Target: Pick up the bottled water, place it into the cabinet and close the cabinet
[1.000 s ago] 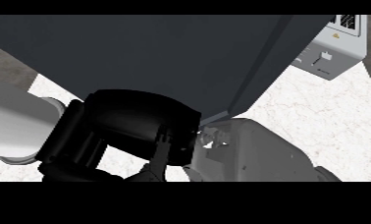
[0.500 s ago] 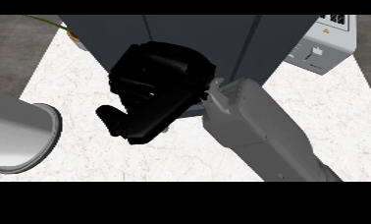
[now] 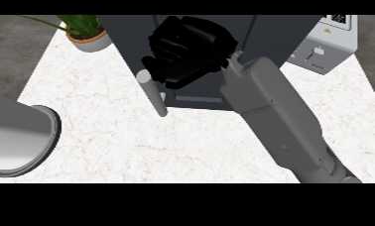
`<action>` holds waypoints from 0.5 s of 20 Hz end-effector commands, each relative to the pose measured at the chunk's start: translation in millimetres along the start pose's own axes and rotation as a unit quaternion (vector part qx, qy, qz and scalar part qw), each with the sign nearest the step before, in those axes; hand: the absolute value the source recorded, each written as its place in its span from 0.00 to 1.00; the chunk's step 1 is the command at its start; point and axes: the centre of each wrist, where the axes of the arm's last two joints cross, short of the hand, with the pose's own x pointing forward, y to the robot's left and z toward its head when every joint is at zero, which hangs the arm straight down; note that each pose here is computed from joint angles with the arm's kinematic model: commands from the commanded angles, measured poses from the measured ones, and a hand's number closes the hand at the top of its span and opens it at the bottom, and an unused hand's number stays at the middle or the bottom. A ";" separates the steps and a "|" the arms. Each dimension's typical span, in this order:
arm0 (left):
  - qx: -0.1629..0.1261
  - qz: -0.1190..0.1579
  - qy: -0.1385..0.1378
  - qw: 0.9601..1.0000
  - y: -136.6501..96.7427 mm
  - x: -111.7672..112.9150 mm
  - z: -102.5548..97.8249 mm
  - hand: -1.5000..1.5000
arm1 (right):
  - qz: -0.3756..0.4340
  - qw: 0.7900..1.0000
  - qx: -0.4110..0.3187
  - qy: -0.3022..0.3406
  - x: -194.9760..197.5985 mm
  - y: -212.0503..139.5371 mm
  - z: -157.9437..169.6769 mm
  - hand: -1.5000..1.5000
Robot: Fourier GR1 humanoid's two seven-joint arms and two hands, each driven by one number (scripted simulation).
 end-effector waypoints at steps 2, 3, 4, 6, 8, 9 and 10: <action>-0.019 0.015 -0.013 1.000 -10.0 -9.0 -10.3 0.00 | 0.047 0.997 -0.038 -0.036 -3.4 -12.5 -13.1 1.00; -0.017 0.009 -0.021 1.000 -4.0 1.2 1.2 0.00 | 0.046 0.997 -0.051 -0.039 9.2 -28.8 3.2 1.00; -0.019 0.016 -0.003 1.000 -0.2 1.1 2.4 0.00 | 0.048 0.996 -0.051 -0.051 20.5 -20.9 -7.1 1.00; -0.008 0.011 -0.015 1.000 -0.4 -6.3 1.5 0.00 | 0.057 0.995 -0.049 -0.057 24.4 -31.7 -6.8 1.00; -0.008 0.005 -0.012 1.000 2.8 -5.2 -3.8 0.00 | 0.070 0.992 -0.067 -0.081 30.1 -21.5 -7.6 0.00; -0.007 0.006 -0.007 1.000 4.0 7.5 -0.1 0.00 | 0.082 0.989 -0.077 -0.094 46.6 -34.2 8.4 0.00; -0.017 0.012 0.000 1.000 0.8 -6.9 3.0 0.00 | 0.086 0.988 -0.089 -0.095 42.2 -26.3 -6.2 0.00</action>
